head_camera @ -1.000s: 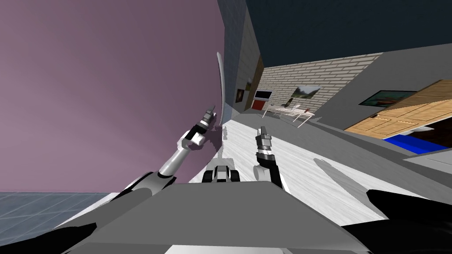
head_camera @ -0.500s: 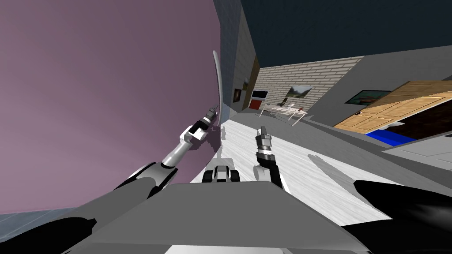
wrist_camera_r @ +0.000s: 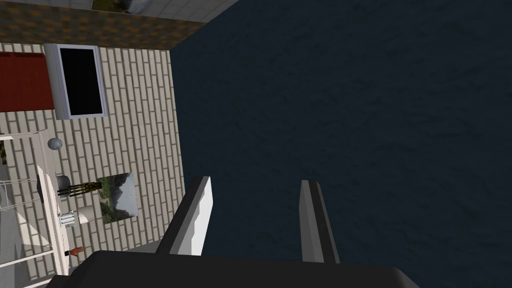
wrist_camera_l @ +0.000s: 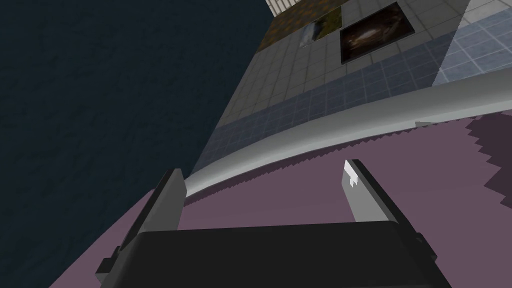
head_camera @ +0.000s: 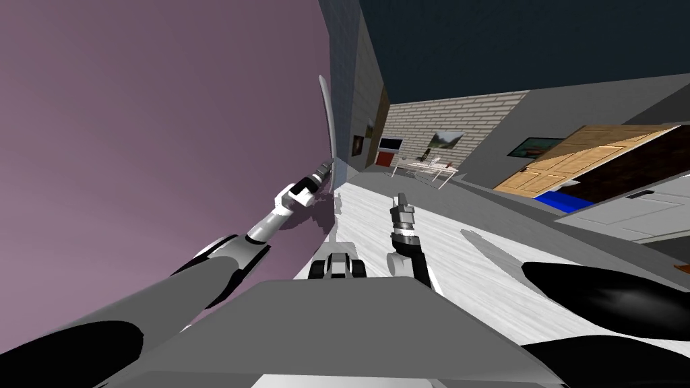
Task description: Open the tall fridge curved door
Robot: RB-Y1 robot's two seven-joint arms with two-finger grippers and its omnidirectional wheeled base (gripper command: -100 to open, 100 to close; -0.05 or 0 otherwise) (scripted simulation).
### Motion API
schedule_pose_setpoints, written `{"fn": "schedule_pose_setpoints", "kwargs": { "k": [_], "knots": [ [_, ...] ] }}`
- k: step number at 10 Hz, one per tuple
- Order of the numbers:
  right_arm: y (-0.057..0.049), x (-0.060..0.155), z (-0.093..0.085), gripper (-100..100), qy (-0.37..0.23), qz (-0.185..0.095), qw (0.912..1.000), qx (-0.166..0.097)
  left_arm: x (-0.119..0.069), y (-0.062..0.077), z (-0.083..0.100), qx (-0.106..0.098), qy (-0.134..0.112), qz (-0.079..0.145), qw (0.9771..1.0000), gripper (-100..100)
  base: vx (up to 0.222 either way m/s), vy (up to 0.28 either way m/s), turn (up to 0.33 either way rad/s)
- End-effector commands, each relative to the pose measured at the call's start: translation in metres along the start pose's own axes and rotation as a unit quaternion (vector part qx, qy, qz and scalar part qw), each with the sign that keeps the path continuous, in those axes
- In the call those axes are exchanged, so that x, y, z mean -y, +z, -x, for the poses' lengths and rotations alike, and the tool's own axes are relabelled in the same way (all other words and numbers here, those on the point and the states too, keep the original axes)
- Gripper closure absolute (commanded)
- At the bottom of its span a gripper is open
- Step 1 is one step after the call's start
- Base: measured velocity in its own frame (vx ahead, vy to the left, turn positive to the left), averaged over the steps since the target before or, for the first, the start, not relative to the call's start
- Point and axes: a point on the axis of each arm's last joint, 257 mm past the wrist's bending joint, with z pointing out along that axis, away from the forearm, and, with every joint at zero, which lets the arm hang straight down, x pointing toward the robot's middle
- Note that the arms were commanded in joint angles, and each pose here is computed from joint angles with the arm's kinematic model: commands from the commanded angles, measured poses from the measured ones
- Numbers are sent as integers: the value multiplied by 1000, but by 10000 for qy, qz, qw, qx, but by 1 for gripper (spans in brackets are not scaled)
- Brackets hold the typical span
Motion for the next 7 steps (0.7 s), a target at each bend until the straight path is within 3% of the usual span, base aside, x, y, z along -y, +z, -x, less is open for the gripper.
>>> {"fn": "schedule_pose_setpoints", "kwargs": {
  "k": [1,2,3,4,6,7],
  "knots": [
    [0,0,0,0,0,0,10000,0,-12,15,11,-52,211,338,9992,-100,22,22,-105],
    [0,0,0,0,0,0,10000,0,-3,20,12,-52,239,262,9994,-100,16,18,-51],
    [0,0,0,0,0,0,10000,0,-15,25,21,-57,351,495,9981,-100,15,13,-101],
    [0,0,0,0,0,0,10000,0,-8,28,22,-56,371,442,9983,-100,13,14,-57],
    [0,0,0,0,0,0,10000,0,-25,38,44,-22,584,851,9947,-100,18,22,-136],
    [0,0,0,0,0,0,10000,0,-15,43,45,-17,617,777,9951,-100,19,26,-47]
  ]
}}
